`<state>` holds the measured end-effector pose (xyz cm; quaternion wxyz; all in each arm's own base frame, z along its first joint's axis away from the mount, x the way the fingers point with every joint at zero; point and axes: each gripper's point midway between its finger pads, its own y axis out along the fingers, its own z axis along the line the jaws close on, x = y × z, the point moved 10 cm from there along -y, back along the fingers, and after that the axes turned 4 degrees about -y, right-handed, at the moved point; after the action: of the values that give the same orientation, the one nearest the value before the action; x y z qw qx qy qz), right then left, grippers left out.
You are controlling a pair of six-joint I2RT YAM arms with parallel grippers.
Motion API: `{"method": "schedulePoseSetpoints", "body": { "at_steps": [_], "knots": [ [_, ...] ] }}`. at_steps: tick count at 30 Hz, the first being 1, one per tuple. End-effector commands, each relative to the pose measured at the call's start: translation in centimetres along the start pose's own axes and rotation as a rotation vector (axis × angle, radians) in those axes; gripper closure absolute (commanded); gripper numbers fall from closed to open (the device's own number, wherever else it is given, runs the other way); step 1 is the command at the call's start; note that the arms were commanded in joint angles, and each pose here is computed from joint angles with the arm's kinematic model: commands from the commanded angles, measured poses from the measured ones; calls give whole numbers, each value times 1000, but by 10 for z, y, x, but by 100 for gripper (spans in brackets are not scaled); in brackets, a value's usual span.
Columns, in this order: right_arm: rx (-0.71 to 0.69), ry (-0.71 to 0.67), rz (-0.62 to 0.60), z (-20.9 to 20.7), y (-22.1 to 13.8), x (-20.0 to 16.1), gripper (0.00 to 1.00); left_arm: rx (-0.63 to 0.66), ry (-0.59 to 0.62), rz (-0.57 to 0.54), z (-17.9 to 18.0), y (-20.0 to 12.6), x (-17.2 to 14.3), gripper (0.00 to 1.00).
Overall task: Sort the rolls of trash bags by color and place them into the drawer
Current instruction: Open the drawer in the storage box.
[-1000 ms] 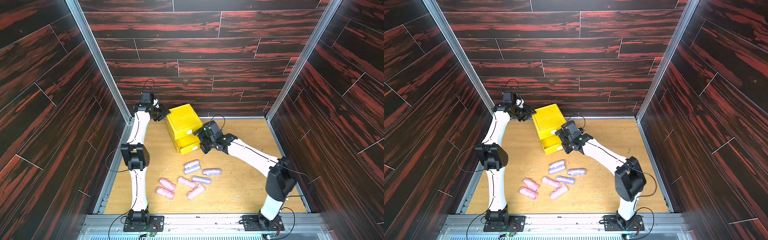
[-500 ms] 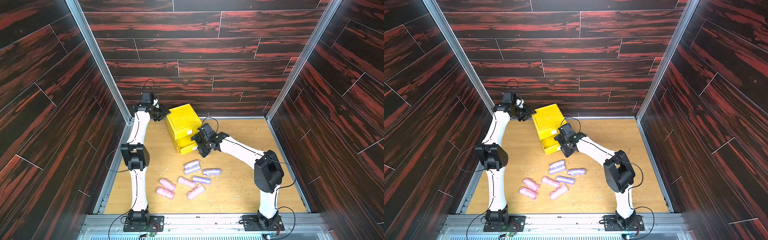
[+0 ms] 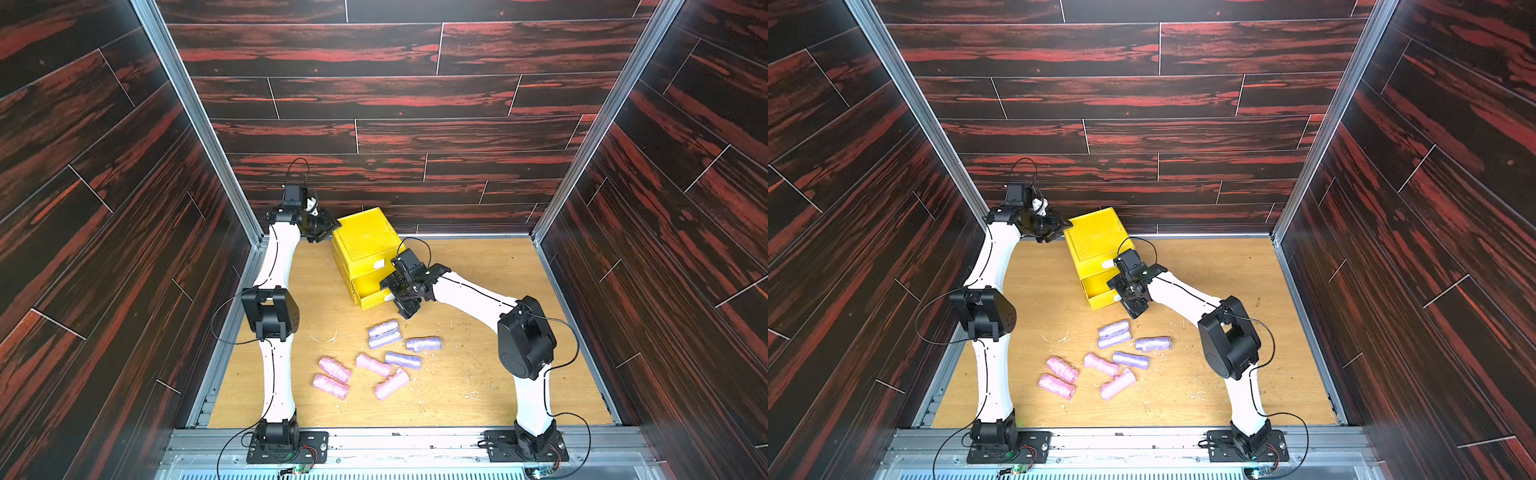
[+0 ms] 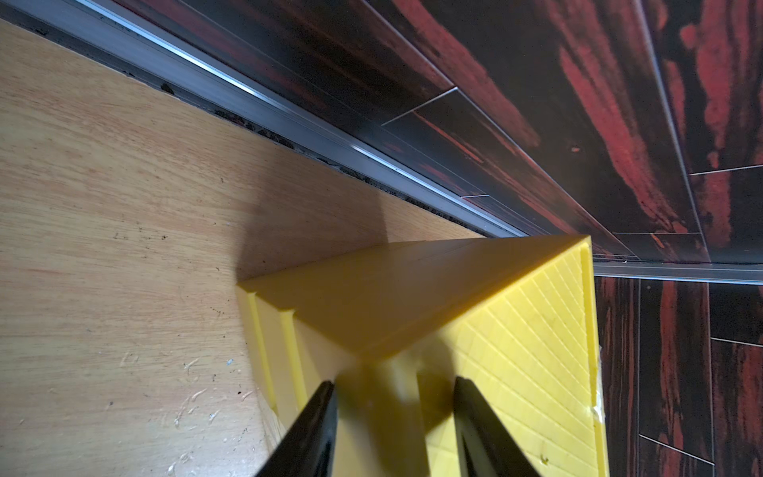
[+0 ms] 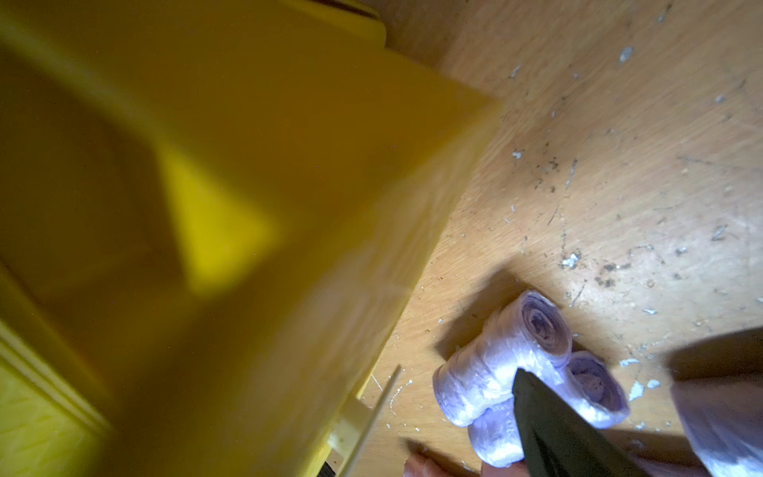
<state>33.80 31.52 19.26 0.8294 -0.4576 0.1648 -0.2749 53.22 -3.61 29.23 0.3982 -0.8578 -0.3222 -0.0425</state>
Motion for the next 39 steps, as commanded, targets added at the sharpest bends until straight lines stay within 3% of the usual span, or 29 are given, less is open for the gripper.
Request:
{"method": "schedulePoseSetpoints", "body": {
  "at_steps": [1,16,39],
  "knots": [
    [-32,-26,34,-11,-11,-4,6,118,-71,217,27,40,-38,51],
    [-67,-60,33,-40,-23,-10,7,119,-73,219,28,42,-38,51],
    [-37,-63,-2,-41,-40,-10,8,121,-73,218,28,41,-38,51]
  ]
}}
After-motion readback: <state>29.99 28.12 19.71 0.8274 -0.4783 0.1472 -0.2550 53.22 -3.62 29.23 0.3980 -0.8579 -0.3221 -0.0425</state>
